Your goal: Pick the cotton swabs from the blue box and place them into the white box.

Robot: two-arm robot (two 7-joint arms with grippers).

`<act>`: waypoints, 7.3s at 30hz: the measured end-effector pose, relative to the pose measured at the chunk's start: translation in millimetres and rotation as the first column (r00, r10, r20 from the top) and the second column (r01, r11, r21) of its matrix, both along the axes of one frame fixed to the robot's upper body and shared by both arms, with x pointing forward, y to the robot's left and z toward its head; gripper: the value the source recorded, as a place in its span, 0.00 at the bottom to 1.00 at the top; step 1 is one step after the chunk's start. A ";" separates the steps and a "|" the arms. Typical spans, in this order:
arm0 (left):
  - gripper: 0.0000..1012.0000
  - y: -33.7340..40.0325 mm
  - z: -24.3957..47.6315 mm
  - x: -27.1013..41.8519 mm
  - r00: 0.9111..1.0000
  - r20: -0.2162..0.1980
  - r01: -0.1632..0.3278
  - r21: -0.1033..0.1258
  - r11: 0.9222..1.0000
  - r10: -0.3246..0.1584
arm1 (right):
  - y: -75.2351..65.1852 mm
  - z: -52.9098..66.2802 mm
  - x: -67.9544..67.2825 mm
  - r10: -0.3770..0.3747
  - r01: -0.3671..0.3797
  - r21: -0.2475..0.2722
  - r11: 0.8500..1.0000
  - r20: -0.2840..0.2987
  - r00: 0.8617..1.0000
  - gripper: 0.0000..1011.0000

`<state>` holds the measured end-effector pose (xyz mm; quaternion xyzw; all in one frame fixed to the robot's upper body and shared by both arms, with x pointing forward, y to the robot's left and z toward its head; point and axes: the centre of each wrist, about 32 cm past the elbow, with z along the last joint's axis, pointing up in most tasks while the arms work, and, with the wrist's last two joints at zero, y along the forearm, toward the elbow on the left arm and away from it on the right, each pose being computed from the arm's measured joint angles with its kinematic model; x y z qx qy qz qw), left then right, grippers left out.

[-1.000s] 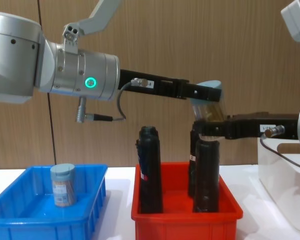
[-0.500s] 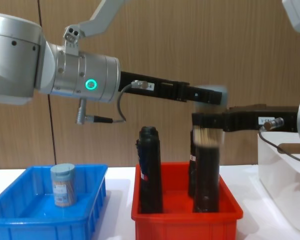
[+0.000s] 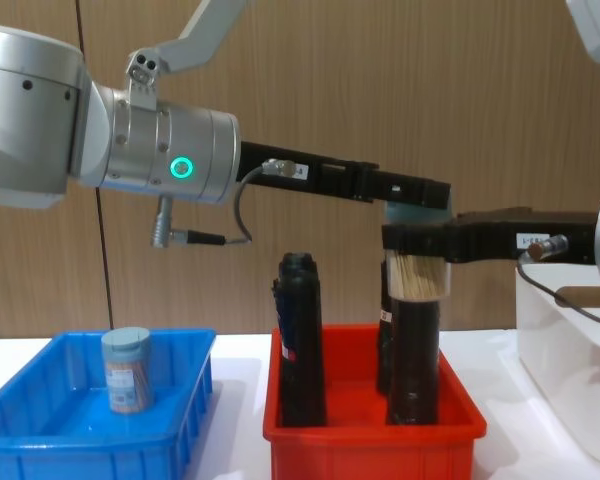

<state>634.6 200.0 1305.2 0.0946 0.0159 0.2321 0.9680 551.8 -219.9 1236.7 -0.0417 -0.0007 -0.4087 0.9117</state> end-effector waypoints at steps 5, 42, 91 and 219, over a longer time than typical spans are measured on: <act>0.99 0.1 0.4 0.0 1.000 0.001 0.000 -0.001 1.000 0.000 | 0.1 -0.3 -0.6 0.000 0.000 0.001 1.000 0.001 1.000 0.66; 0.99 0.1 0.5 0.0 1.000 0.002 0.000 -0.002 1.000 0.000 | -56.4 -15.2 3.0 -0.250 0.250 0.000 0.968 -0.002 0.968 0.66; 0.99 0.2 0.5 0.0 1.000 0.002 0.000 -0.002 1.000 0.000 | -132.6 -39.0 57.9 -0.485 0.473 -0.113 0.874 -0.131 0.864 0.99; 0.99 -1.5 -100.8 -142.6 0.747 0.327 -0.570 -0.135 0.811 0.579 | -17.3 -48.0 -108.5 -0.377 0.370 0.084 0.925 0.106 0.920 0.99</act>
